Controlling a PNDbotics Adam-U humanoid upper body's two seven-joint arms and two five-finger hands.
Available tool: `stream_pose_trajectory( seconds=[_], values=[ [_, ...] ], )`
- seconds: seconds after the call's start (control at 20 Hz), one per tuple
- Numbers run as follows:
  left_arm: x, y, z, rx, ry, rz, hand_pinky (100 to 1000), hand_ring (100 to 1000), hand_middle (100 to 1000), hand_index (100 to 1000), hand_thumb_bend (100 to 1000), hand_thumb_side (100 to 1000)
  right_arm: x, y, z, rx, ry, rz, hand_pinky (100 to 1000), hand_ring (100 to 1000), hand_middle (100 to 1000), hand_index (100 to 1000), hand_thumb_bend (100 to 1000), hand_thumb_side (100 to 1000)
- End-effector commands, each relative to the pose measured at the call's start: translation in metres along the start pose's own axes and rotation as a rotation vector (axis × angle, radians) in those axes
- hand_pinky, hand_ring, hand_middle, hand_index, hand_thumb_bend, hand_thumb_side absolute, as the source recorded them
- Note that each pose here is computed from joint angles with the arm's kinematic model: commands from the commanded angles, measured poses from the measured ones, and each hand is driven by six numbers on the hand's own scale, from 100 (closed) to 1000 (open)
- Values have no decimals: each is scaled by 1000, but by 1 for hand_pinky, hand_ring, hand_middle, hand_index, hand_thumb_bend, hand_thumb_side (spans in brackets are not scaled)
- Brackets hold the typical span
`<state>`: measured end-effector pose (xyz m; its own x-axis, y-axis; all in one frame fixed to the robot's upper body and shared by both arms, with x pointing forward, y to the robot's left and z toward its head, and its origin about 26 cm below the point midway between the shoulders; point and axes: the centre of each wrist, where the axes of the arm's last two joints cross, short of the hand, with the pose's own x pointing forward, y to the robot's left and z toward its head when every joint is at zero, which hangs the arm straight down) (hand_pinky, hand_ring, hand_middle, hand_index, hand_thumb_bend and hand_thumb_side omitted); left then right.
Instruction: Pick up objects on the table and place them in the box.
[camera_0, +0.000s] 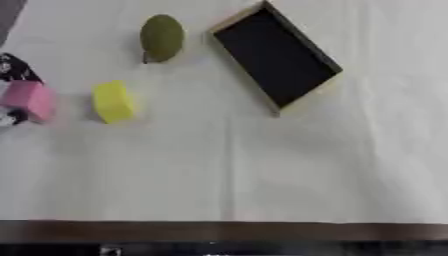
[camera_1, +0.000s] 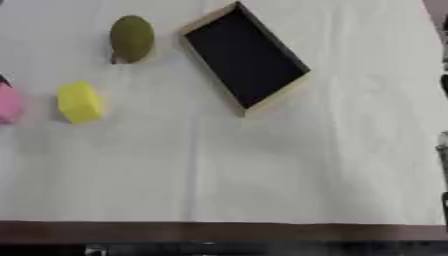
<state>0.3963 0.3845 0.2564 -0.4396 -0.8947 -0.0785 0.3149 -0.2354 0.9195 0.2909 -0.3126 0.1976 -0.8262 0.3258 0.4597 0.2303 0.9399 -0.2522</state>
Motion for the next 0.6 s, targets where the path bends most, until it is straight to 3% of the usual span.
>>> stream_pose_trajectory(
  seconds=[0.05,0.25,0.6],
  values=[
    [7,34,15,64,-23,-76,754,673,575,701,222,100,4,-3,-4,7,-22,9,908,867,643,904,100,610],
    [32,71,13,167,-98,-137,755,671,579,706,212,100,5,-4,-4,10,-22,14,908,866,643,903,100,609],
    [100,127,-13,276,-338,-237,760,684,589,718,185,100,4,-5,-3,14,-17,14,907,865,643,902,100,608]
  ],
)
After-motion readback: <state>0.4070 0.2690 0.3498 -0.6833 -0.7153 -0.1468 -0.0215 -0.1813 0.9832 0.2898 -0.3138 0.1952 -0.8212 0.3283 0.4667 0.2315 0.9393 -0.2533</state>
